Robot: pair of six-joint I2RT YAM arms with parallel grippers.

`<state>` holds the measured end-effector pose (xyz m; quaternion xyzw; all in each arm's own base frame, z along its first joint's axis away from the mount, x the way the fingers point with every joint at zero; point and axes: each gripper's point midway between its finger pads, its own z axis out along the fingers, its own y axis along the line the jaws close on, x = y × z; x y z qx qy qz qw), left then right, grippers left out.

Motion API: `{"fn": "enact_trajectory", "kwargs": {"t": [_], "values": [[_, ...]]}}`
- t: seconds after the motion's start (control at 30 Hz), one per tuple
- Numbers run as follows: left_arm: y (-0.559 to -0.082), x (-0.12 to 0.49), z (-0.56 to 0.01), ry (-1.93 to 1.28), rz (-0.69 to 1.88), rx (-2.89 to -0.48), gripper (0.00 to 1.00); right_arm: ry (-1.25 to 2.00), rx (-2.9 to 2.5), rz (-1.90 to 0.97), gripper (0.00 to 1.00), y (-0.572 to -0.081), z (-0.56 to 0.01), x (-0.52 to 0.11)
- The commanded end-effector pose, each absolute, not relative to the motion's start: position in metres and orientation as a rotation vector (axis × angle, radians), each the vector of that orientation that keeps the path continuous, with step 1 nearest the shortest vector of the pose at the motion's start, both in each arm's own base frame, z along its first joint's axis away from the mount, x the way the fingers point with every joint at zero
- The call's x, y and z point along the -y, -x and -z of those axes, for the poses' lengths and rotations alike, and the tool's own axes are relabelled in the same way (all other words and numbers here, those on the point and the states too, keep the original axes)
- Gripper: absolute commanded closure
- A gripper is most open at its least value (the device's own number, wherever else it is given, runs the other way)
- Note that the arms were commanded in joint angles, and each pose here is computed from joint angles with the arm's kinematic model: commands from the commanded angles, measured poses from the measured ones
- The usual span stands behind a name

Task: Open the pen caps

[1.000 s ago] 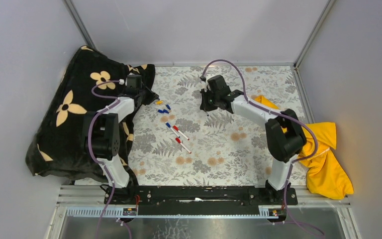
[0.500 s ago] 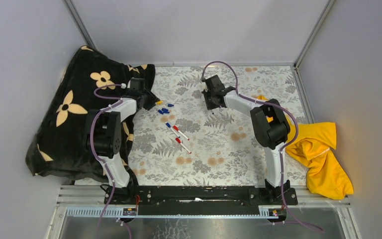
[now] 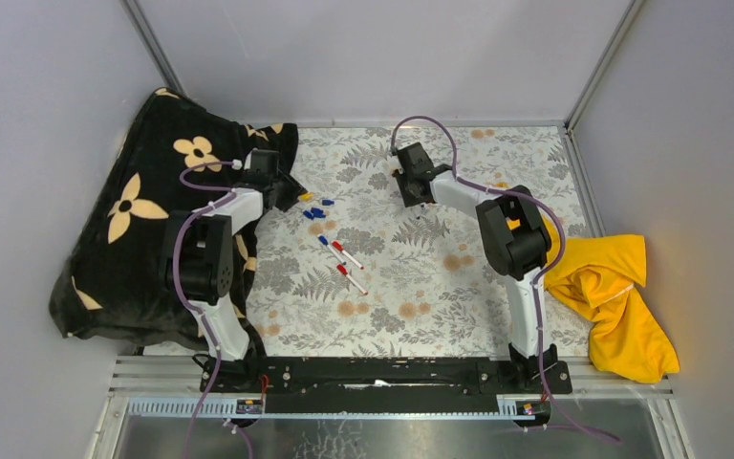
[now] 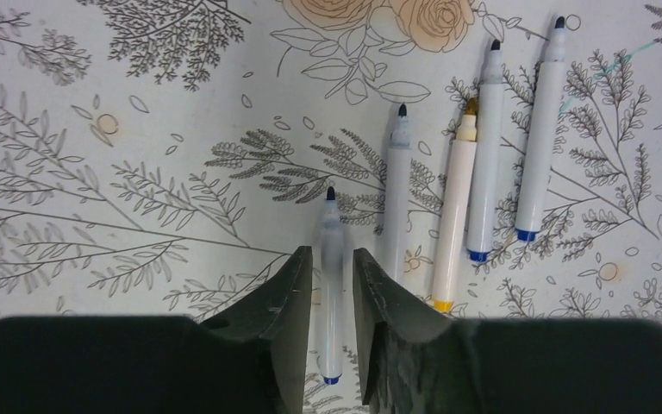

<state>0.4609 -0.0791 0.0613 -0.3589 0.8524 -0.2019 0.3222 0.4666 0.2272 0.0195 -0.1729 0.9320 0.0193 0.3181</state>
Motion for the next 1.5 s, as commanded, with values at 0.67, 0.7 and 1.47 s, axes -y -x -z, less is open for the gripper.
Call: {"fn": "enact_trajectory", "kwargs": {"t": [0.67,0.7,1.47], "values": [[-0.449,0.099,-0.135,0.858,0.615,-2.101,0.44,0.488,-2.106,-0.040,0.58,-0.481,-0.145,-0.238],[-0.446,0.100,-0.136,0.857,0.627,-2.098,0.41,0.514,-2.099,-0.052,0.58,-0.474,-0.148,-0.244],[-0.372,0.114,-0.151,0.879,0.799,-2.042,0.22,0.844,-2.220,-0.534,0.53,-0.327,-0.097,-0.362]]}}
